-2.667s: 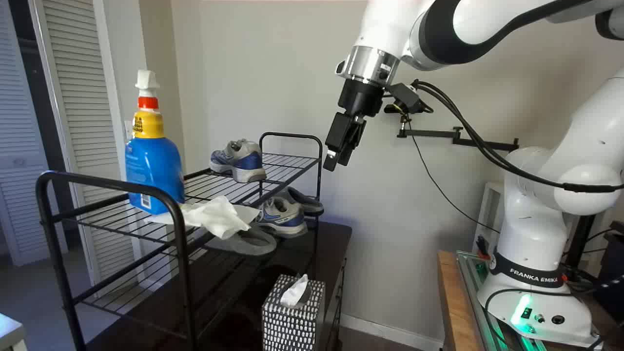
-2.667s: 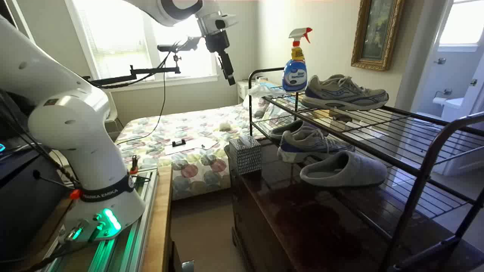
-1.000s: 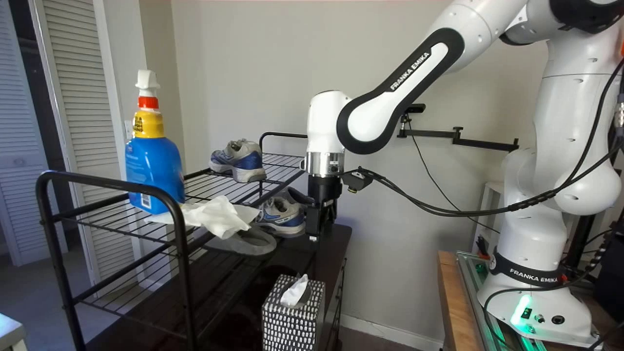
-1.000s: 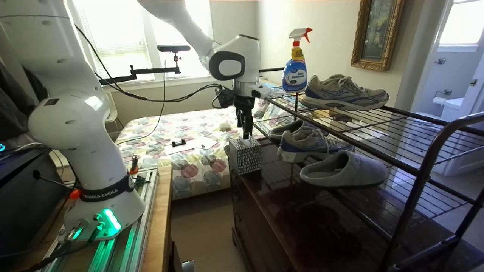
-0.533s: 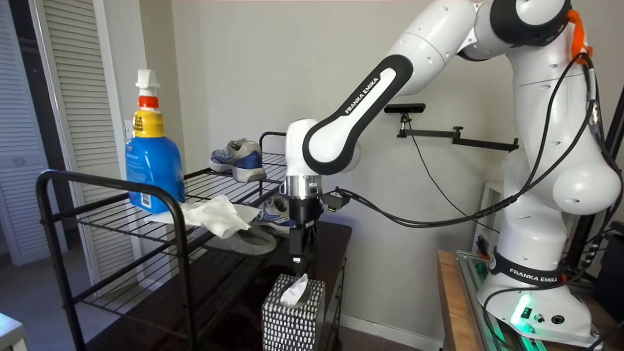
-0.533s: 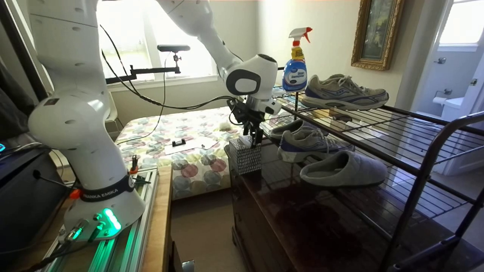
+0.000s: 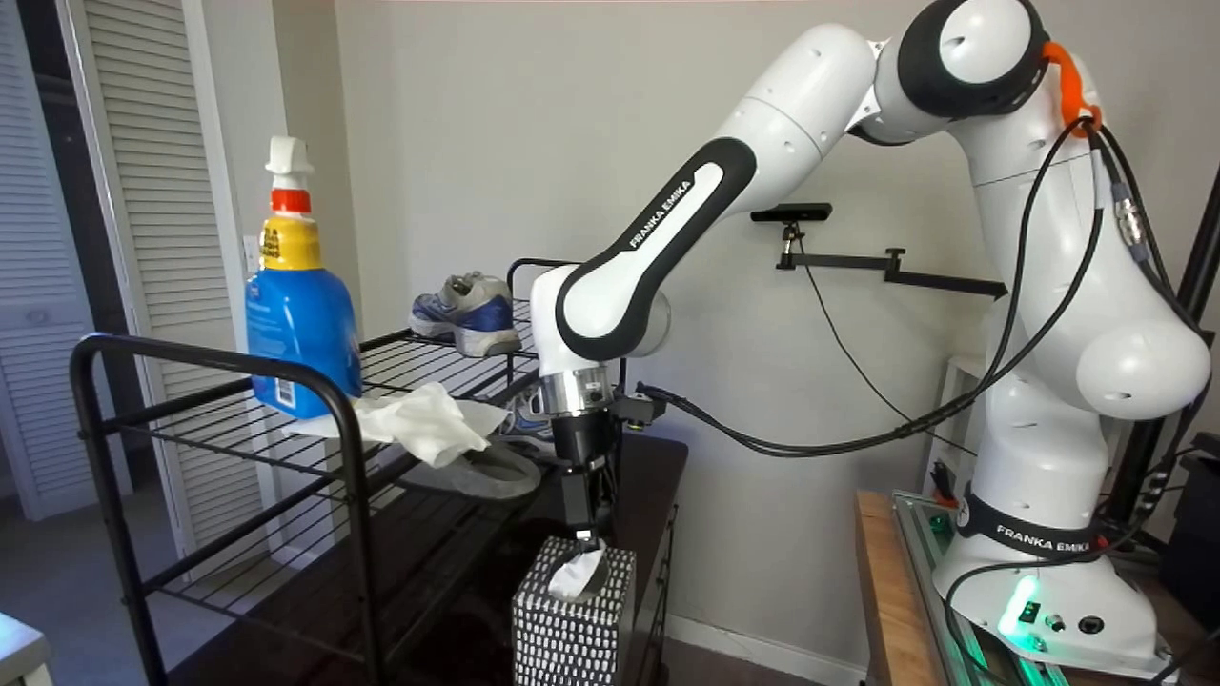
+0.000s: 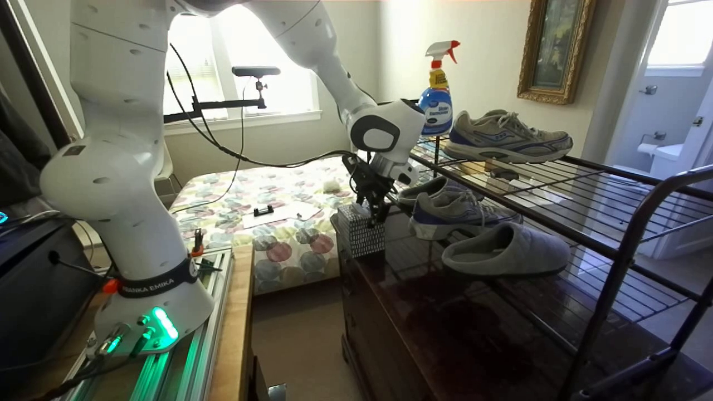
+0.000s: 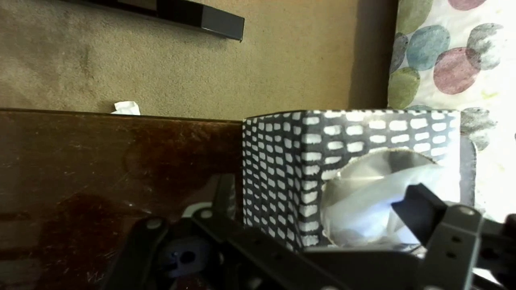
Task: Put the tissue box on the top shelf of the shoe rack.
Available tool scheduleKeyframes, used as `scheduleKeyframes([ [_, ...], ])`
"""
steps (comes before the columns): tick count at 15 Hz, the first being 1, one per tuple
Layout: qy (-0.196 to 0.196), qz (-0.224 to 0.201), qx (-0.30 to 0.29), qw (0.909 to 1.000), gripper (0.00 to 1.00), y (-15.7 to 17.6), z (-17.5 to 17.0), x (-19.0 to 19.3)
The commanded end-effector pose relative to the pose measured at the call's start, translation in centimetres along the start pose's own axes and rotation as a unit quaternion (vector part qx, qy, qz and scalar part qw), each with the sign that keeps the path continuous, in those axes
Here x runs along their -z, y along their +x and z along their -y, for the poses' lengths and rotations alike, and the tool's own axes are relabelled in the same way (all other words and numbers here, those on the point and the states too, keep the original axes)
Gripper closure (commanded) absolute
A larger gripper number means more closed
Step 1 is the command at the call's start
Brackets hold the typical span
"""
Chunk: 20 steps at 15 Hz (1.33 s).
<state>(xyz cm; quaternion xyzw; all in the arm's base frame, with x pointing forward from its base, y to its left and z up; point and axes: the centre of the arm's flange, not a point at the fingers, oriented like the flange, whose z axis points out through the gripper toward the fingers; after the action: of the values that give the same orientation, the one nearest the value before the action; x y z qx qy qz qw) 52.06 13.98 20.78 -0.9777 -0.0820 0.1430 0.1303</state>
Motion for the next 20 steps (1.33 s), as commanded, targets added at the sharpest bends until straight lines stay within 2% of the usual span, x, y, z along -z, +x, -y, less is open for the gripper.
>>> scheduleKeyframes([
  [1, 0.017, 0.022, 0.038, 0.9989, 0.0, 0.9, -0.5, 0.2],
  [5, 0.014, 0.021, 0.076, 0.9968, 0.0, 0.0, 0.2, 0.0],
  [9, 0.024, 0.023, 0.082, 0.9961, 0.0, -4.0, 3.6, -0.2],
  [12, 0.031, 0.001, 0.03, 0.9991, 0.0, -7.3, 4.3, -0.9],
  [15, 0.018, -0.048, -0.039, 0.9979, 0.0, -7.7, 4.0, -0.9],
  [18, -0.008, -0.09, -0.1, 0.9908, 0.0, -6.9, 3.8, -0.7],
  [20, -0.025, -0.116, -0.143, 0.9826, 0.0, -6.6, 3.7, -0.6],
])
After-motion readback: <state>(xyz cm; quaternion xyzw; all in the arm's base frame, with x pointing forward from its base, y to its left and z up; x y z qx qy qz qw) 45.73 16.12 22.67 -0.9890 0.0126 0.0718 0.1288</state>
